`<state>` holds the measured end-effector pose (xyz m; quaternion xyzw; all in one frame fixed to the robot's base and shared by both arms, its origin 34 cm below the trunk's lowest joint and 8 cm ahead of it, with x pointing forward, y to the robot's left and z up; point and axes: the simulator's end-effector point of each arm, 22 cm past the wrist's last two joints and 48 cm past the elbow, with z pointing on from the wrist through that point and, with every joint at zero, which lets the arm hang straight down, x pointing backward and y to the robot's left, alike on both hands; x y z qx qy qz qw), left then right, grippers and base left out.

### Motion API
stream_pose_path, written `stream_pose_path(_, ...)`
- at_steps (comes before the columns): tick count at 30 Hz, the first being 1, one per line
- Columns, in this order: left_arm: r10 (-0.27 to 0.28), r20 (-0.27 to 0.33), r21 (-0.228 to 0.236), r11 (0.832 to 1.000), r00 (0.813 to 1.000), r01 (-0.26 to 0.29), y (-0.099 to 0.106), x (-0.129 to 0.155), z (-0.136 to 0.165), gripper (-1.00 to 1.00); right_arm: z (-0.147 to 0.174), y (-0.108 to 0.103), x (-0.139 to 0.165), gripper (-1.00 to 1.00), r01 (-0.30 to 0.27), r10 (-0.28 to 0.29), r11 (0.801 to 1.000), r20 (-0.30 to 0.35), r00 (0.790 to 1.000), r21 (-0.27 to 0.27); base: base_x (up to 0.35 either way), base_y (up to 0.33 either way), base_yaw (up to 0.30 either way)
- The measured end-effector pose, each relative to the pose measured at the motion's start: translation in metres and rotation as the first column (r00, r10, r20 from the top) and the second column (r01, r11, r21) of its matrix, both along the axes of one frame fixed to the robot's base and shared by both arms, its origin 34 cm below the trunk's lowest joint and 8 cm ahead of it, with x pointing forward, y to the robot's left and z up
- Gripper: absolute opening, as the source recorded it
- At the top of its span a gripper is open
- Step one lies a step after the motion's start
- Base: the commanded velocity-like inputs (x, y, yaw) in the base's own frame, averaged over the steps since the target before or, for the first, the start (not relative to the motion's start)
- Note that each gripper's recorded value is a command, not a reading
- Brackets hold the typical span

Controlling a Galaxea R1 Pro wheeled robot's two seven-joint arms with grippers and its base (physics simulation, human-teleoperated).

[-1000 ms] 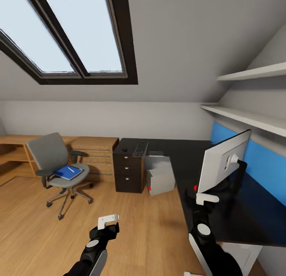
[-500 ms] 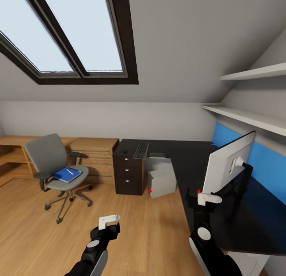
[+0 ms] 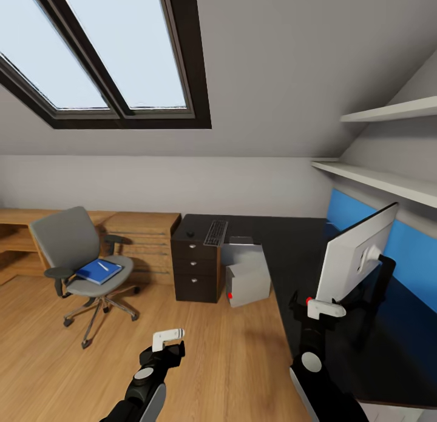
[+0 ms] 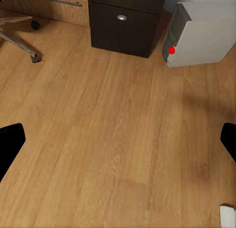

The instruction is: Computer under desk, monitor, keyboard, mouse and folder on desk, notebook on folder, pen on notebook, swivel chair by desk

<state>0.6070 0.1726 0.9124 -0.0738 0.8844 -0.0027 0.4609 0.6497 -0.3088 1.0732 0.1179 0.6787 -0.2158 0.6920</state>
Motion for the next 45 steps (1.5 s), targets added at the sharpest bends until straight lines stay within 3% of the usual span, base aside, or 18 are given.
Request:
stream_pose_path(13,-0.025,-0.015,0.012,1.000,1.000,0.026,-0.009,-0.005,-0.008,1.00,-0.002,-0.030,-0.005,1.00,0.068,-0.068,0.998,-0.005,0.998,0.016,0.132,0.000,0.000)
stream_pose_path(45,-0.042,-0.017,0.016,0.999,0.999,0.043,-0.015,-0.006,-0.009,1.00,-0.015,-0.052,-0.009,1.00,0.117,-0.116,0.993,-0.035,0.993,0.023,0.143,0.000,0.000)
